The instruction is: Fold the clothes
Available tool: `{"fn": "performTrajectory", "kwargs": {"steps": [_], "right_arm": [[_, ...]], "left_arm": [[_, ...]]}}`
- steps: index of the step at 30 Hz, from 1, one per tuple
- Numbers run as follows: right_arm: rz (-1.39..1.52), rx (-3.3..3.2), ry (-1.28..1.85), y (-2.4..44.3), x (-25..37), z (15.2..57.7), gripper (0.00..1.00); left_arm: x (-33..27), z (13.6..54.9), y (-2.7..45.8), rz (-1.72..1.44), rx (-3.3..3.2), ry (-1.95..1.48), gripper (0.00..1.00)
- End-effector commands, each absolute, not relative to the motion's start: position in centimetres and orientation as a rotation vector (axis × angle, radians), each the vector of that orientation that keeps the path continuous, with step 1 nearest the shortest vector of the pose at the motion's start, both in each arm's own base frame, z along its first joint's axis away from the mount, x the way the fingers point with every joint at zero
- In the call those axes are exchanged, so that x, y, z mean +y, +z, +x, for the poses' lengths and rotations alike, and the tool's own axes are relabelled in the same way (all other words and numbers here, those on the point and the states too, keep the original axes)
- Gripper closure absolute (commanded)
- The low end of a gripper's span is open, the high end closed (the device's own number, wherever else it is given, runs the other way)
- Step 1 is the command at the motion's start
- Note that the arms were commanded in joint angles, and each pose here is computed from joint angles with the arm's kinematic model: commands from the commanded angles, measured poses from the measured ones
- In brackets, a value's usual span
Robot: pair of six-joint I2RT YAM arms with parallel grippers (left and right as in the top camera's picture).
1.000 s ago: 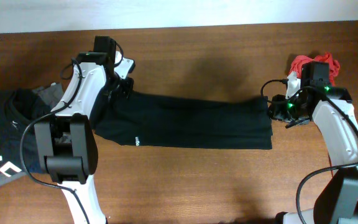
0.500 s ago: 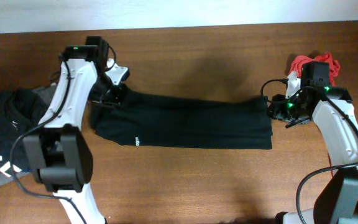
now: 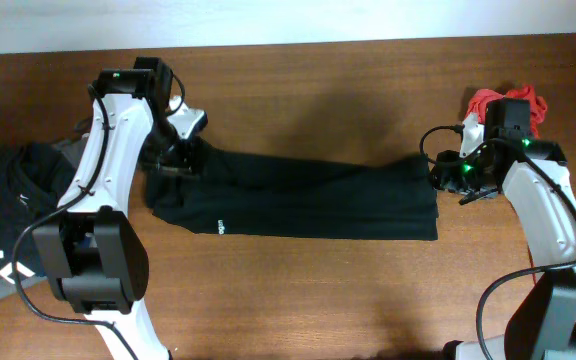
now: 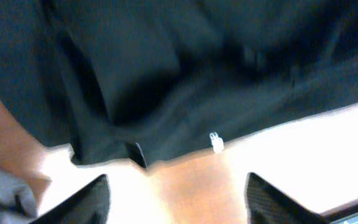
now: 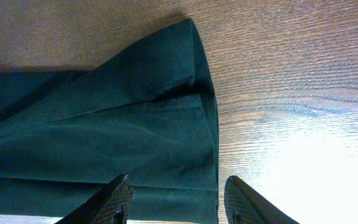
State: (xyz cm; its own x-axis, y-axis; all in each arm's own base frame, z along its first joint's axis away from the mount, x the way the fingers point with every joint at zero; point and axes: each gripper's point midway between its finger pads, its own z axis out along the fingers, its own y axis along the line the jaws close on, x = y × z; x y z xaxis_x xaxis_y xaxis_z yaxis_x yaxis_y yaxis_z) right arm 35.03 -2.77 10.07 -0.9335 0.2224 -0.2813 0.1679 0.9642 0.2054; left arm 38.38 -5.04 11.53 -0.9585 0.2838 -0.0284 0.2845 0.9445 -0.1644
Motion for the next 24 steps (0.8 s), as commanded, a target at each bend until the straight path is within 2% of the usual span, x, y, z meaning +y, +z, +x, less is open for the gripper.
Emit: {"fn": "performTrajectory", "kwargs": {"steps": [1,5,11,12,13,15,16,18,19,21,24], "right_arm": [[0.288,2.788,0.241,10.7,-3.0,35.1,0.47],[0.288,2.788,0.241,10.7,-3.0,35.1,0.47],[0.289,2.792,0.242,10.7,-3.0,35.0,0.46],[0.288,2.792,0.242,10.7,-3.0,35.0,0.46],[0.288,2.792,0.242,10.7,-3.0,35.1,0.46],[0.288,2.792,0.242,10.7,-3.0,35.0,0.46],[0.289,2.794,0.242,10.7,-2.9,35.0,0.46],[0.289,2.795,0.242,10.7,-2.9,35.0,0.46],[0.289,2.795,0.242,10.7,-2.9,35.0,0.46],[0.288,2.792,0.242,10.7,-3.0,35.1,0.46],[0.289,2.793,0.242,10.7,-3.0,35.1,0.46]], "left_arm": [[-5.2,40.8,12.6,0.450,2.973,-0.250,0.26],[-6.0,44.0,12.3,0.463,2.859,-0.244,0.26],[-7.0,44.0,7.7,0.505,2.948,-0.266,0.26],[-7.1,44.0,6.8,0.508,2.967,-0.268,0.29],[-7.1,43.8,6.0,0.509,2.987,-0.274,0.39],[-7.1,42.9,4.7,0.511,3.046,-0.288,0.71],[-7.0,42.2,4.5,0.512,3.078,-0.294,0.78],[-7.0,41.5,4.3,0.514,3.112,-0.301,0.79],[-6.9,41.2,4.4,0.514,3.124,-0.303,0.82],[-6.9,40.5,4.8,0.514,3.146,-0.309,0.98],[-6.8,39.2,5.7,0.512,3.182,-0.316,0.99]]}}
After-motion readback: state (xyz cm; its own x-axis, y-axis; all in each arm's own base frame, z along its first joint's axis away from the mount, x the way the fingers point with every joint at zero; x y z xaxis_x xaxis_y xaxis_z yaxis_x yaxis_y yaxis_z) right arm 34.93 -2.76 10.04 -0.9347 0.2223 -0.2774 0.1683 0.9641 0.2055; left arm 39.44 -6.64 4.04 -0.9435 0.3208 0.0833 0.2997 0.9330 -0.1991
